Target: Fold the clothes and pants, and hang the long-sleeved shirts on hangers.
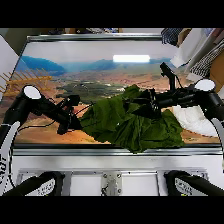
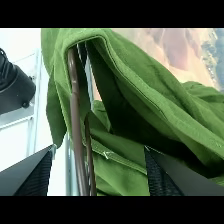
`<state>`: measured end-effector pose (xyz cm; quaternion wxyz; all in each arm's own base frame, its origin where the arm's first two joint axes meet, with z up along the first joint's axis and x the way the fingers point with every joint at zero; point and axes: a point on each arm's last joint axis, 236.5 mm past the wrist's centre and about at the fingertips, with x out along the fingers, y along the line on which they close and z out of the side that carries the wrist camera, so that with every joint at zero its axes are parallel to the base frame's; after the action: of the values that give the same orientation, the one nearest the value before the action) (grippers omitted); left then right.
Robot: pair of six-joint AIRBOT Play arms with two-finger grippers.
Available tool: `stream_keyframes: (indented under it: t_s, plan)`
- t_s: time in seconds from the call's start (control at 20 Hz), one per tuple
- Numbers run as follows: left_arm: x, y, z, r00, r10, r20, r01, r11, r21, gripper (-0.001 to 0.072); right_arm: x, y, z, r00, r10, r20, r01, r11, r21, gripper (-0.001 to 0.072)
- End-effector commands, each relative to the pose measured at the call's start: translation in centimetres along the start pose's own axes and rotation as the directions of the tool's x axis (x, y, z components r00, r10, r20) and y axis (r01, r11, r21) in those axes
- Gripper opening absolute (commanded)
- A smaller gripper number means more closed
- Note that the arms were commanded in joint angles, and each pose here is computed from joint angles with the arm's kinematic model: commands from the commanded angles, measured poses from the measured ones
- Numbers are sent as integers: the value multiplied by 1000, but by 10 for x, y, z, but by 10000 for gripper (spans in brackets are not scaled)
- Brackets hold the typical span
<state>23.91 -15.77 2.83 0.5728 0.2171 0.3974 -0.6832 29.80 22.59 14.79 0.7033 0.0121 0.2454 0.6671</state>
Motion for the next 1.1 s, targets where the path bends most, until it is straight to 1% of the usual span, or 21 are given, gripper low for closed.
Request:
stream_keyframes:
  t_s: [0.0,0.05,0.1,0.15,0.2,0.25,0.35,0.4,0.6,0.8,1.05]
  plan:
    - [0,0,1,1000,-1,4,1,1000,0,10,0,0,1,1000,2,4,-2,999,-46,573]
    - [0,0,1,1000,-1,4,1,1000,0,10,0,0,1,1000,2,4,-2,998,-59,447]
    - [0,0,1,1000,-1,4,1,1000,0,10,0,0,1,1000,2,4,-2,997,-76,295]
    - [0,0,1,1000,-1,4,1,1000,0,10,0,0,1,1000,2,4,-2,995,-98,189]
    - [0,0,1,1000,-1,4,1,1000,0,10,0,0,1,1000,2,4,-1,993,-121,114]
    - [0,0,1,1000,-1,4,1,1000,0,10,0,0,1,1000,2,4,-2,988,-152,68]
    - [0,0,1,1000,-1,4,1,1000,0,10,0,0,1,1000,2,4,-1,974,-225,62]
    - [0,0,1,1000,-1,4,1,1000,0,10,0,0,1,1000,2,4,-1,964,-264,12]
    - [0,0,1,1000,-1,4,1,1000,-1,10,0,-3,2,1000,-13,7,15,908,-419,17]
    - [0,0,1,1000,-1,4,1,1000,0,10,0,-14,4,998,-57,17,58,891,-451,16]
    - [0,0,0,1000,0,2,0,1000,0,10,0,-13,4,998,-53,16,54,891,-450,15]
